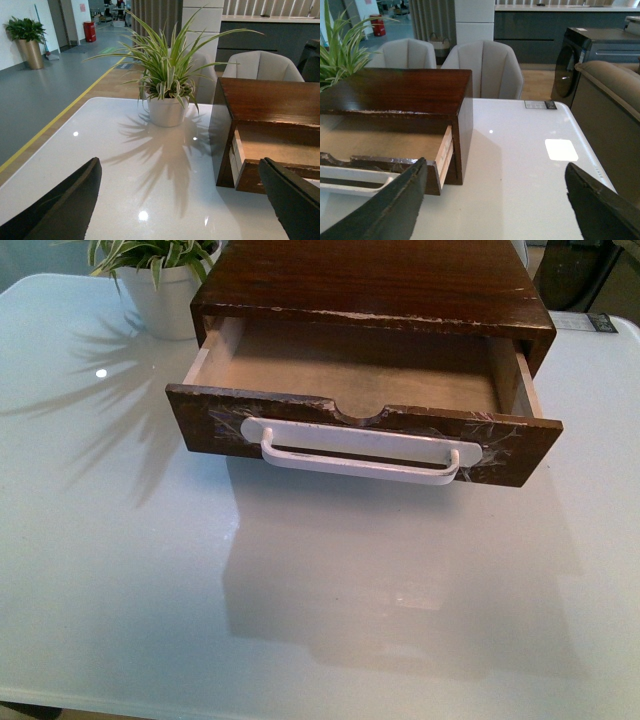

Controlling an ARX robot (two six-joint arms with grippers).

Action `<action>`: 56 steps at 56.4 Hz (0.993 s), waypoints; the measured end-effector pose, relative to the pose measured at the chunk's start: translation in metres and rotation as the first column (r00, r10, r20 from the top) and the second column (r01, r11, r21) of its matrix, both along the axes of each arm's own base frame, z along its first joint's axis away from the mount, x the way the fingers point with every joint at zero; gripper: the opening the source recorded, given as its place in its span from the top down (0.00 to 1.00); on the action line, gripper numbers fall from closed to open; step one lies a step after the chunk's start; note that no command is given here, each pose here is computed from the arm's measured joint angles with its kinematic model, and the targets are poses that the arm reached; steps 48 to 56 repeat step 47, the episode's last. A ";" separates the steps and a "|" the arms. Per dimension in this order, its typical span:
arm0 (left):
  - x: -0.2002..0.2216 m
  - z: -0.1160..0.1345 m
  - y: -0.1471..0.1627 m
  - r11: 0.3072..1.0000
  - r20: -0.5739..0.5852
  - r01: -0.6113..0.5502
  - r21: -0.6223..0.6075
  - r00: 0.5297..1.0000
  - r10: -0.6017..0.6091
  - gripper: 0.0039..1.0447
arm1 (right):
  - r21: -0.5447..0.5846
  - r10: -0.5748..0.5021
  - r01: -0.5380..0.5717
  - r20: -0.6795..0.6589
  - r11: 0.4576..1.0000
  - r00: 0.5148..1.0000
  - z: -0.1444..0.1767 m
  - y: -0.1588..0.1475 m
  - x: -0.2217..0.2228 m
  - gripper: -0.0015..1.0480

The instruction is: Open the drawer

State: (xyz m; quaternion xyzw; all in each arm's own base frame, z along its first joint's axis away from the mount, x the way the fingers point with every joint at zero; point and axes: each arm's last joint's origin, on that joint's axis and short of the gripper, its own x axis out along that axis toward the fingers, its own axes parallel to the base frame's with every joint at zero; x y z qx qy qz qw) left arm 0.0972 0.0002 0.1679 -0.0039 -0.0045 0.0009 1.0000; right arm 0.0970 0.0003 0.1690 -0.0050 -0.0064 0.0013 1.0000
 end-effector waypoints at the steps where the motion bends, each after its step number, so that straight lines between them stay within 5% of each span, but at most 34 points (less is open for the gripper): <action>1: 0.000 0.000 0.000 1.000 0.000 0.000 0.000 1.000 0.000 0.07 | 0.000 0.000 0.000 0.000 1.000 1.000 0.000 0.000 0.000 0.09; 56: 0.000 0.000 0.000 1.000 0.000 0.000 0.000 1.000 0.000 0.08 | 0.000 0.000 0.000 0.000 1.000 1.000 0.000 0.000 0.000 0.09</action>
